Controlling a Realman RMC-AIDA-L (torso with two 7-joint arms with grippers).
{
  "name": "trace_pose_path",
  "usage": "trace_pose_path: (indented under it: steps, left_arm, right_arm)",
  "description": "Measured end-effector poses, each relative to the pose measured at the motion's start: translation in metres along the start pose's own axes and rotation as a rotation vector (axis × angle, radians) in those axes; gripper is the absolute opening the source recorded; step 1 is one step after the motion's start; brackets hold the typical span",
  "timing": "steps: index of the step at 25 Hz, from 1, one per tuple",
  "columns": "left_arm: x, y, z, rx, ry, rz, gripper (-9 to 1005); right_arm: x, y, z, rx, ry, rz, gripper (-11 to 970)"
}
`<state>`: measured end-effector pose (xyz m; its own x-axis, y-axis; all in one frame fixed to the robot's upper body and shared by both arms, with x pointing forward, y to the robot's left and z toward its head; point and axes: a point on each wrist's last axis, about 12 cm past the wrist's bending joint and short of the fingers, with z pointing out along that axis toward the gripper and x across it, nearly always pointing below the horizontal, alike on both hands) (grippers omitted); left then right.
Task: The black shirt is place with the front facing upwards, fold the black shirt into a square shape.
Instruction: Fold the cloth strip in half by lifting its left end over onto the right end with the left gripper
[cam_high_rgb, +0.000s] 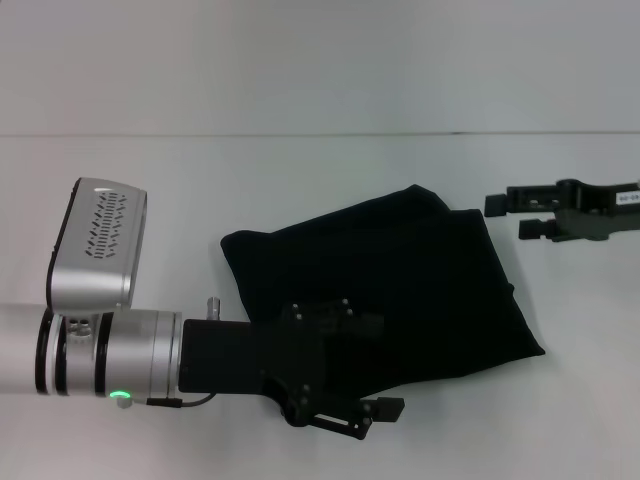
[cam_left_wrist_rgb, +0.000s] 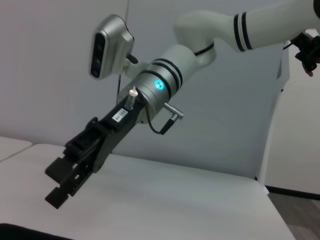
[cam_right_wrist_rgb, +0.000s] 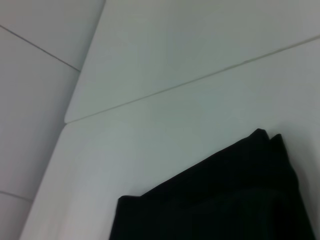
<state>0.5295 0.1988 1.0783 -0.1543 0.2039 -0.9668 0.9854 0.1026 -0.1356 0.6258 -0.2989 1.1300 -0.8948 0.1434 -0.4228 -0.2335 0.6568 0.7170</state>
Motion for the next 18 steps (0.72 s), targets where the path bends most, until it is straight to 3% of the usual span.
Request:
trace_pose_path:
  steps: [12,18]
  left_arm:
    - [-0.002,0.001,0.007,0.002,-0.003,0.003,951]
    - [-0.001,0.002,0.009,-0.013,0.001,0.003,951]
  right_arm:
    - [-0.006,0.009,0.046,0.109,-0.034,-0.052,945]
    - [-0.009,0.022,0.07,0.118,-0.077,-0.076,945]
